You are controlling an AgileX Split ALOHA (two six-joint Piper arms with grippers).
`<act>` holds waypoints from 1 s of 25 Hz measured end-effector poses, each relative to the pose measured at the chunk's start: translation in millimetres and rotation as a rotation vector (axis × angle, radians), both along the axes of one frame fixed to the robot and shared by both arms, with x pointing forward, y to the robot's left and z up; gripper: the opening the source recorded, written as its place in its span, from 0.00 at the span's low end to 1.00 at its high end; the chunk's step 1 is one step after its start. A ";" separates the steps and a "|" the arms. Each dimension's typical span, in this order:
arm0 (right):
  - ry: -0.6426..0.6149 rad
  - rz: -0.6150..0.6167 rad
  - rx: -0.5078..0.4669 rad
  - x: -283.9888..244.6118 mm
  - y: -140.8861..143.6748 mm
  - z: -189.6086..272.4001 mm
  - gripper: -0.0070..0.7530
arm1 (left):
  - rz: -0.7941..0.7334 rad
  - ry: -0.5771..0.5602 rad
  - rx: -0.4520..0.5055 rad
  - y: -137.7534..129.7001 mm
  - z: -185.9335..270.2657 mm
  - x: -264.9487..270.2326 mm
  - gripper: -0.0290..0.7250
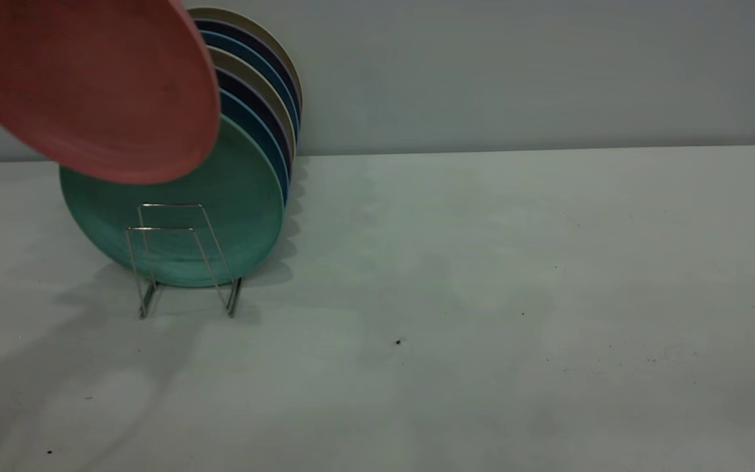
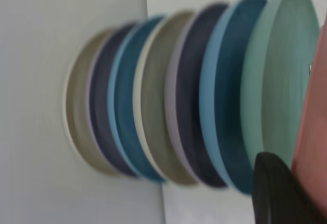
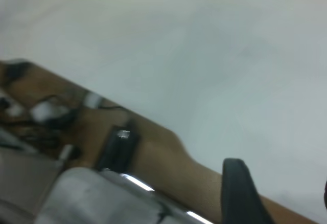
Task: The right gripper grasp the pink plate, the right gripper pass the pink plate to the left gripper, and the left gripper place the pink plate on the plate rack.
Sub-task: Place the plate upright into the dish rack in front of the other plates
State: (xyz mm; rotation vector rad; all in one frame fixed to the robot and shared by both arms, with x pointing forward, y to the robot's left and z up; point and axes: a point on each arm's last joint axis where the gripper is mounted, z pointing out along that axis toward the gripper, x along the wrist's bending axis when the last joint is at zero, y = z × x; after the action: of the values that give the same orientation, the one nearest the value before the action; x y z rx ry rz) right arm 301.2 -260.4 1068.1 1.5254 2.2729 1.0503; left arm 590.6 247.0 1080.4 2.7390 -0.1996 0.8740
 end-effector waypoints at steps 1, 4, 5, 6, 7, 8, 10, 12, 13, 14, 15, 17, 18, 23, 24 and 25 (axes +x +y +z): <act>-0.011 -0.031 -0.017 -4.9 -1.8 -1.9 0.55 | -0.039 -0.008 0.002 -1.4 -2.0 1.4 0.16; -0.064 -0.109 -0.079 -16.2 -7.9 -3.5 0.55 | -0.122 -0.021 0.004 -5.7 -8.0 5.1 0.16; -0.081 -0.133 -0.098 -19.5 -9.9 -3.3 0.55 | -0.132 -0.018 -0.001 -6.8 -10.7 6.7 0.16; -0.095 -0.152 -0.117 -21.8 -11.8 -3.3 0.55 | -0.134 -0.012 -0.008 -7.5 -13.3 8.0 0.16; -0.108 -0.174 -0.131 -24.7 -13.5 -3.3 0.55 | -0.132 -0.001 -0.011 -7.8 -17.0 9.8 0.16; -0.119 -0.192 -0.141 -27.0 -14.8 -3.2 0.55 | -0.126 0.011 -0.016 -8.0 -20.6 11.4 0.16; -0.129 -0.218 -0.161 -29.9 -17.2 -3.5 0.55 | -0.102 0.035 -0.024 -7.8 -26.6 14.1 0.16; -0.126 -0.235 -0.163 -30.8 -18.2 -5.8 0.55 | -0.067 0.045 -0.023 -6.1 -29.8 16.3 0.16; -0.120 -0.241 -0.159 -30.3 -18.3 -8.7 0.55 | -0.044 0.047 -0.025 -5.3 -30.2 17.1 0.16; -0.112 -0.246 -0.155 -29.5 -18.5 -12.2 0.55 | -0.026 0.046 -0.021 -4.1 -30.3 17.7 0.16; -0.100 -0.248 -0.154 -29.2 -18.6 -17.1 0.55 | -0.003 0.045 -0.021 -3.0 -30.2 18.4 0.16; -0.073 -0.251 -0.151 -27.6 -18.8 -26.7 0.55 | 0.029 0.043 -0.020 -1.4 -30.2 19.4 0.16; -0.066 -0.254 -0.152 -27.4 -19.1 -28.8 0.55 | 0.035 0.041 -0.017 -0.9 -30.1 19.7 0.16; -0.069 -0.263 -0.149 -26.7 -19.5 -29.0 0.55 | 0.047 0.047 -0.018 -0.6 -34.1 22.1 0.16; -0.069 -0.263 -0.149 -26.7 -19.5 -29.0 0.55 | 0.049 0.048 -0.018 -0.6 -36.0 23.2 0.16; -0.070 -0.263 -0.149 -26.7 -19.6 -29.0 0.55 | 0.050 0.049 -0.017 -0.6 -37.4 24.2 0.16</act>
State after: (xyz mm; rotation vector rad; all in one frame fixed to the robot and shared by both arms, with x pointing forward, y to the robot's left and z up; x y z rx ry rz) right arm 274.6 -279.9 1039.1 1.6416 1.9871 0.8286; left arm 614.8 246.4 1043.0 2.7566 -0.1137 0.8172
